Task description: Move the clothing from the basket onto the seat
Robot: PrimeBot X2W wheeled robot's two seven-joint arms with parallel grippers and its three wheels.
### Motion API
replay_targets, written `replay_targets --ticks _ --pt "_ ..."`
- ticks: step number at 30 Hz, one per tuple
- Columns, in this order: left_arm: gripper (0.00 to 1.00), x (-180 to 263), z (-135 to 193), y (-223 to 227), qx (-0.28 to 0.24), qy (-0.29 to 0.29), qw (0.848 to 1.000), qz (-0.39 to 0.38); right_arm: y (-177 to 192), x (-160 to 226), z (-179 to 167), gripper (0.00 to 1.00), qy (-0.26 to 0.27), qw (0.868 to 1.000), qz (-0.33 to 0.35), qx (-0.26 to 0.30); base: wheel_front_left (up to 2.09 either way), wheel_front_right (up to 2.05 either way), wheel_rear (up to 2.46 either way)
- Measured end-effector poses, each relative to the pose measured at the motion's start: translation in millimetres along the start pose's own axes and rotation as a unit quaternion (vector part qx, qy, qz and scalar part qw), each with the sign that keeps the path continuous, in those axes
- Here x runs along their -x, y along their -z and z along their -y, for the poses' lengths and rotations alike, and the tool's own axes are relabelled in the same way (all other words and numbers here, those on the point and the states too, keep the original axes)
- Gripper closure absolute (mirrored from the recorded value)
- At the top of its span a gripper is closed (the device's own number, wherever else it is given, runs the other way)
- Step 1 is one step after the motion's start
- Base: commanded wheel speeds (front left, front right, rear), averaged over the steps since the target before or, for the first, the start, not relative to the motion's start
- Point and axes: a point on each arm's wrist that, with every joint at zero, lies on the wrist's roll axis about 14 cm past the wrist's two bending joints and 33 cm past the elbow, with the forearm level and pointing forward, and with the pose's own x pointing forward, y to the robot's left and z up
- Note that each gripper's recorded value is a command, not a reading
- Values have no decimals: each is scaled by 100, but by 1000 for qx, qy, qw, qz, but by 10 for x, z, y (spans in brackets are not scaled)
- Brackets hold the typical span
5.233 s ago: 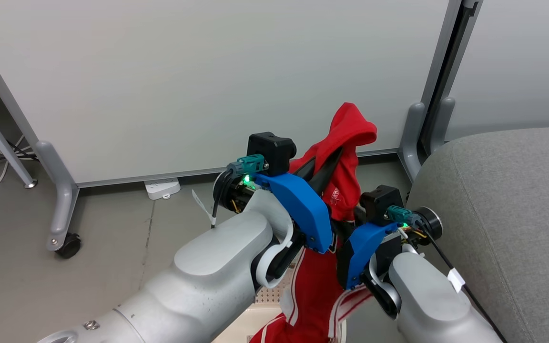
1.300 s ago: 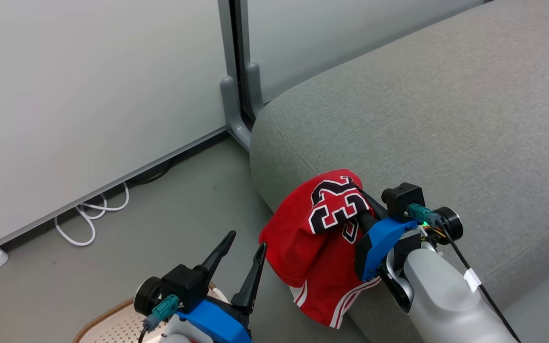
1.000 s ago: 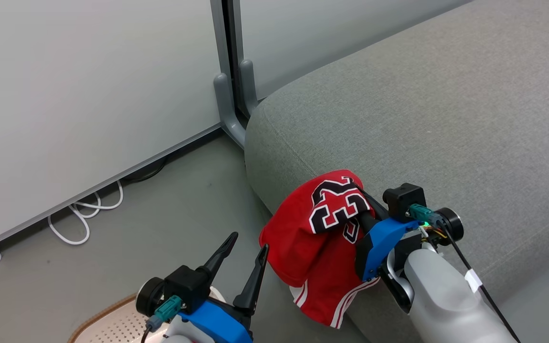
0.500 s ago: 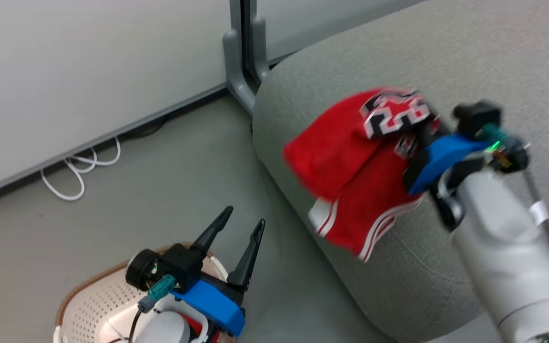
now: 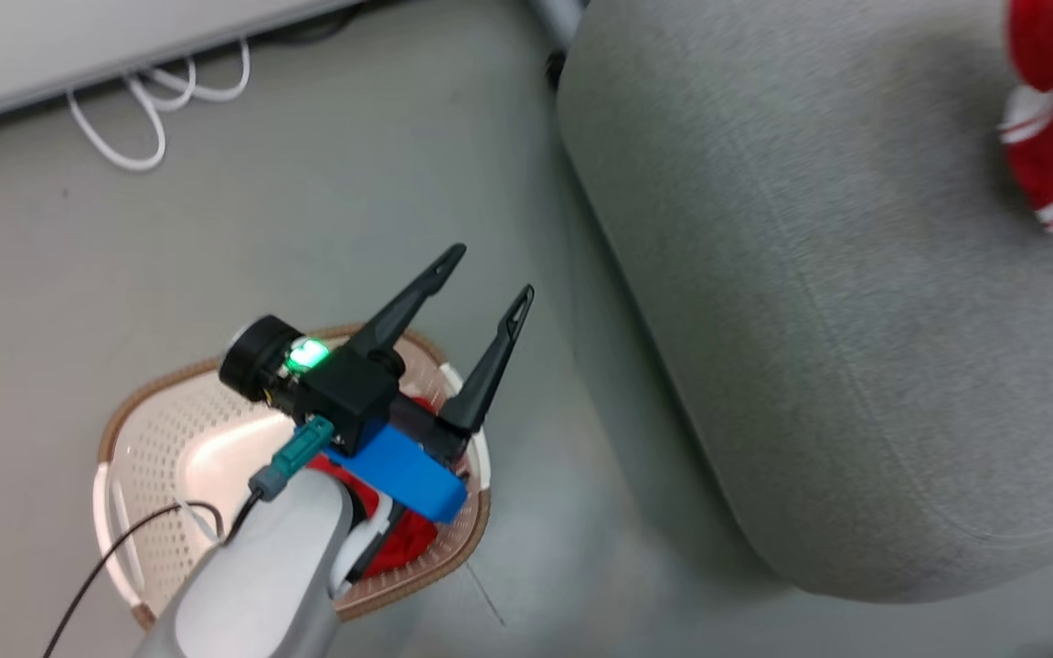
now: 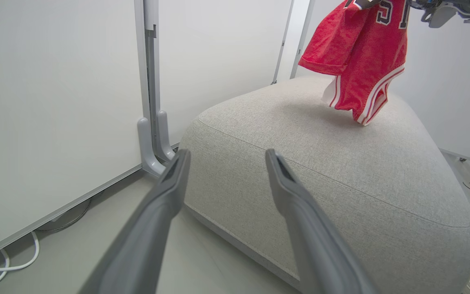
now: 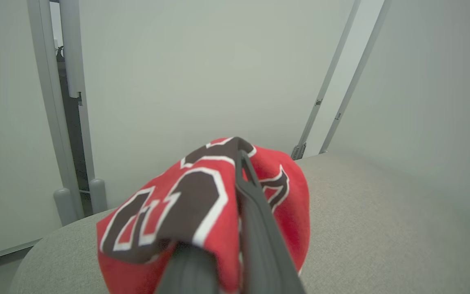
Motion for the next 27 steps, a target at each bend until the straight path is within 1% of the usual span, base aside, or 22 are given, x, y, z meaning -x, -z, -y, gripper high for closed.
replay_targets --ticks 2,5,9,12,14,19,20,21,22,23,27 --pt "0 6 -144 66 0 -9 1000 -3 179 -81 -40 100 7 1000 -16 -2 0 0 0" --pt "0 32 -324 191 2 -22 1000 -10 601 -115 -187 100 3 998 -57 5 0 0 0" --pt "0 86 -508 390 8 -38 999 -23 1225 -43 -515 100 -11 993 -119 -4 0 0 0" --pt "0 140 -577 545 17 -47 998 -38 1628 82 -731 100 -20 987 -162 -13 0 0 0" --pt "0 155 -594 584 19 -48 998 -42 1756 123 -804 100 -24 984 -174 -13 0 0 0" --pt "0 147 -618 537 16 -51 998 -38 1799 162 -816 100 -25 984 -178 -10 0 0 0" --pt "0 145 -617 522 17 -52 998 -36 1789 166 -808 82 -25 984 -177 -10 0 0 0" --pt "0 143 -617 503 16 -53 998 -34 1772 168 -800 54 -25 984 -176 -9 0 0 0" --pt "0 141 -615 483 15 -54 998 -32 1749 168 -789 3 -24 984 -174 -10 0 0 0" --pt "0 139 -610 461 16 -55 998 -31 1717 167 -775 0 -24 985 -171 -9 0 0 0" --pt "0 151 -550 349 22 -61 998 -22 1572 191 -728 0 -28 987 -161 -5 0 0 0"
